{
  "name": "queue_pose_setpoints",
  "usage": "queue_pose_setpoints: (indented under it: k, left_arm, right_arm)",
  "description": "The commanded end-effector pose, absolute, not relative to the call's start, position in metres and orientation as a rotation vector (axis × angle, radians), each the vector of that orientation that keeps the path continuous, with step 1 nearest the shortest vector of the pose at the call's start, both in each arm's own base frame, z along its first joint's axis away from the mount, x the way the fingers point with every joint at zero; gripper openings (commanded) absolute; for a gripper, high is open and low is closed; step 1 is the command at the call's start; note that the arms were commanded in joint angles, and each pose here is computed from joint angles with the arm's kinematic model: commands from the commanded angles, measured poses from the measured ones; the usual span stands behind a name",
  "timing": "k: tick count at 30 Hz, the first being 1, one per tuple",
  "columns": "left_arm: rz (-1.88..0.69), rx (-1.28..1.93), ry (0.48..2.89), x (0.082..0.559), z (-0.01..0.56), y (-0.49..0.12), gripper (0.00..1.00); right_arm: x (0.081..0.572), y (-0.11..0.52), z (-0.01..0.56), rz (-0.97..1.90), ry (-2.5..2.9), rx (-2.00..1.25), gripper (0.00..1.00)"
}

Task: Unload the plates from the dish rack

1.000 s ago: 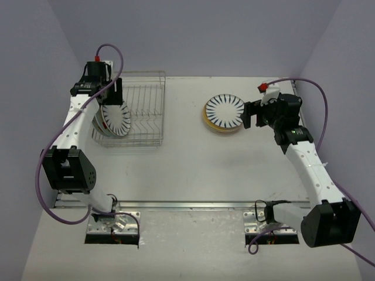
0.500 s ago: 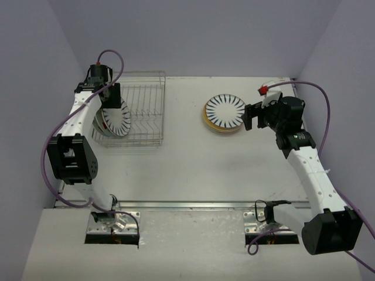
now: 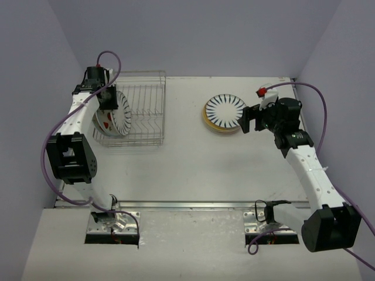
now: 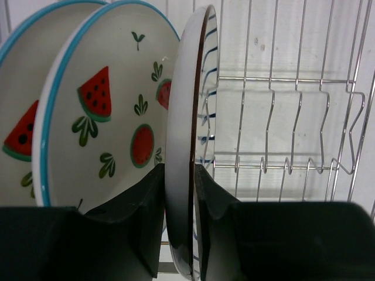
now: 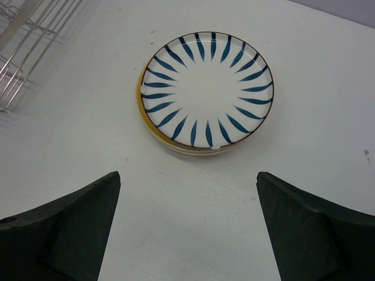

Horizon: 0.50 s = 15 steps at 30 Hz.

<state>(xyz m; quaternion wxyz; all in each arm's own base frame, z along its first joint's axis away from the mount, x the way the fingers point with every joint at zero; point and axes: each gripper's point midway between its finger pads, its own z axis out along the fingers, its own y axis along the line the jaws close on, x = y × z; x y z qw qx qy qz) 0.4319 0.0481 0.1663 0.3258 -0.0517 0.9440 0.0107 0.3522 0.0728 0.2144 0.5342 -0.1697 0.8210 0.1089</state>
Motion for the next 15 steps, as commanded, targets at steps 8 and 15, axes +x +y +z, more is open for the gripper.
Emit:
queue_pose_setpoints:
  k: [8, 15]
  left_arm:
    - [-0.063, -0.114, 2.465, 0.43, 0.16, 0.032, 0.17]
    - [-0.07, -0.112, 2.4, 0.435, 0.19, 0.03, 0.0]
  right_arm:
    - [0.353, 0.081, 0.222, 0.327, 1.95, -0.381, 0.99]
    - [0.35, 0.085, 0.223, 0.36, 1.958, -0.373, 0.99]
